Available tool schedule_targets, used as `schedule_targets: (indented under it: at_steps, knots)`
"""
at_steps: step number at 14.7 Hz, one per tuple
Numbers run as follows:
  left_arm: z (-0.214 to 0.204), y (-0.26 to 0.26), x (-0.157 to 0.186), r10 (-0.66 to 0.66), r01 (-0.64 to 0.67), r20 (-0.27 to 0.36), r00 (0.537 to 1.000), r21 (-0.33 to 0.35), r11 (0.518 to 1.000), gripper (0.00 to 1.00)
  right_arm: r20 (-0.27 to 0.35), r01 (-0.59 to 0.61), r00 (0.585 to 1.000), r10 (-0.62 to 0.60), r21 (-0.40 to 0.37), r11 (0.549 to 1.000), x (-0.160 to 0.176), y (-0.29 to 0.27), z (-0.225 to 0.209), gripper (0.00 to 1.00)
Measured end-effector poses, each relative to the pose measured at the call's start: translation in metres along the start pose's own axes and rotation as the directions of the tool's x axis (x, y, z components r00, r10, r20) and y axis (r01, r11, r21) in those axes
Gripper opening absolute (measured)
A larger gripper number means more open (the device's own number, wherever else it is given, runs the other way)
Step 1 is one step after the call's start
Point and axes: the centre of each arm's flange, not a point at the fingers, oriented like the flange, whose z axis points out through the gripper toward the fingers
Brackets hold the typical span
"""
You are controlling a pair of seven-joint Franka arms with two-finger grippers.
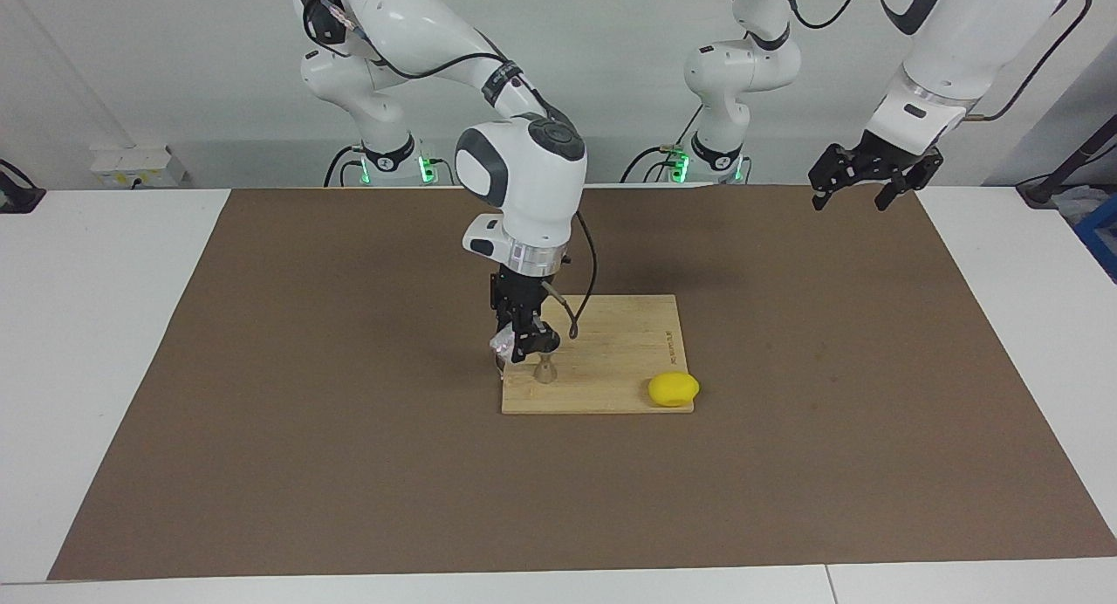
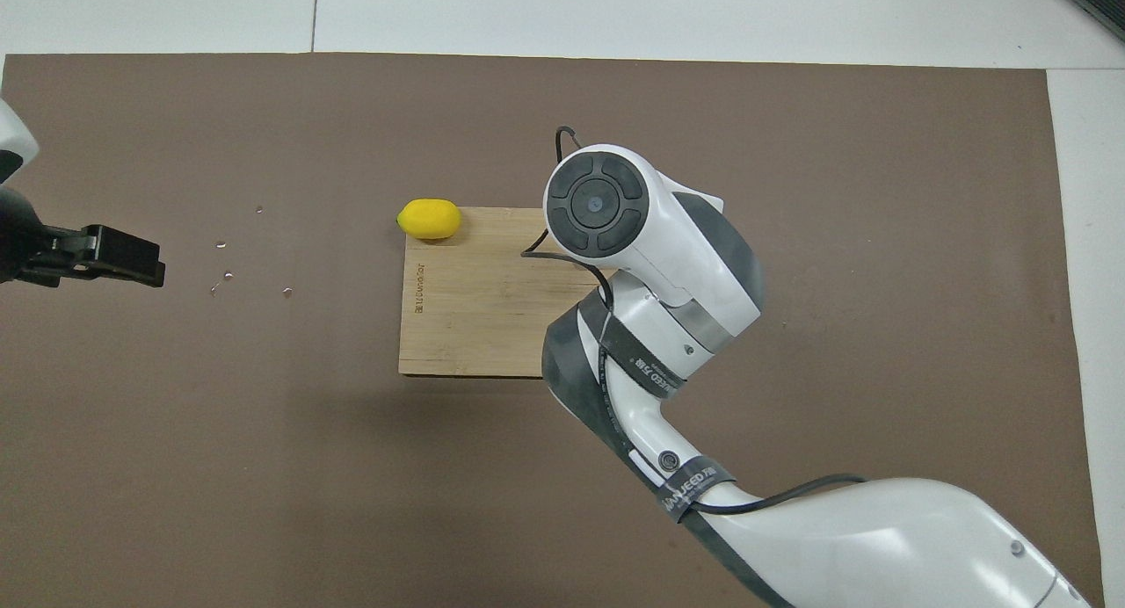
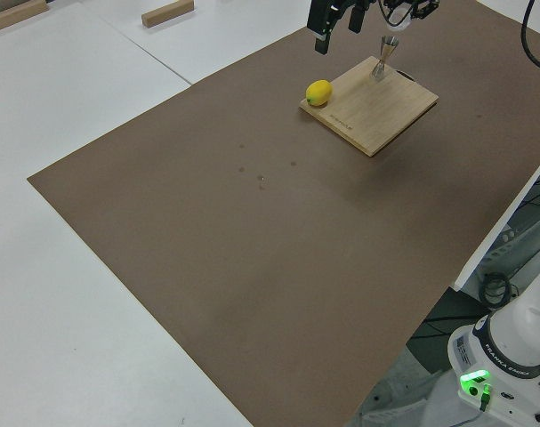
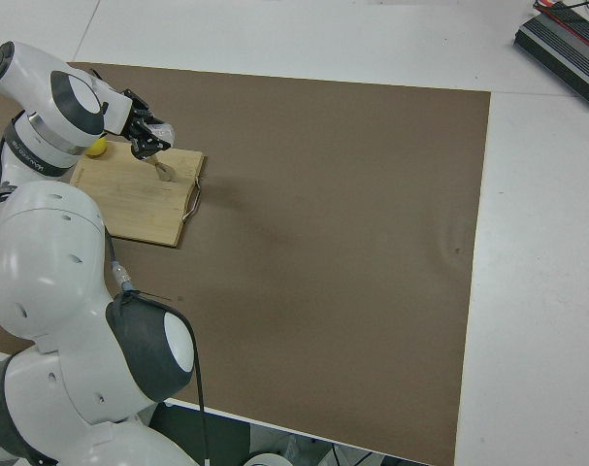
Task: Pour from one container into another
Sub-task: 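Tilt the glass cup with the right gripper over the metal cup, then tilt the glass cup upright and lift it away with the right gripper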
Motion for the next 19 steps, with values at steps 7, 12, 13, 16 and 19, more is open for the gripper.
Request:
schedule_targets:
  at_steps: [7,12,13,16,19]
  knots:
    - [-0.0001,-0.0029,0.0001,0.005,-0.005,0.000,1.000,0.000,1.000,1.00,-0.014,0.015,1.000,-0.015,-0.004,1.000,-0.0031,0.0007,-0.0006,0.51]
    - [-0.0002,-0.0059,0.0001,0.103,-0.103,0.000,0.995,-0.001,0.995,1.00,-0.025,0.030,0.999,-0.030,-0.001,1.000,-0.0030,0.0006,-0.0009,0.51]
    - [-0.0002,-0.0065,0.0001,0.105,-0.105,0.000,0.994,-0.001,0.994,1.00,-0.025,0.030,0.999,-0.030,-0.001,1.000,-0.0029,0.0004,-0.0012,0.51]
    - [-0.0002,-0.0071,0.0001,0.104,-0.104,0.000,0.995,-0.001,0.995,1.00,-0.013,0.023,1.000,-0.023,-0.001,1.000,-0.0030,0.0001,-0.0021,0.51]
    - [-0.0003,-0.0095,0.0002,0.100,-0.100,-0.001,0.995,-0.001,0.995,1.00,0.082,-0.033,0.996,0.034,-0.019,0.999,-0.0018,0.0002,-0.0020,0.51]
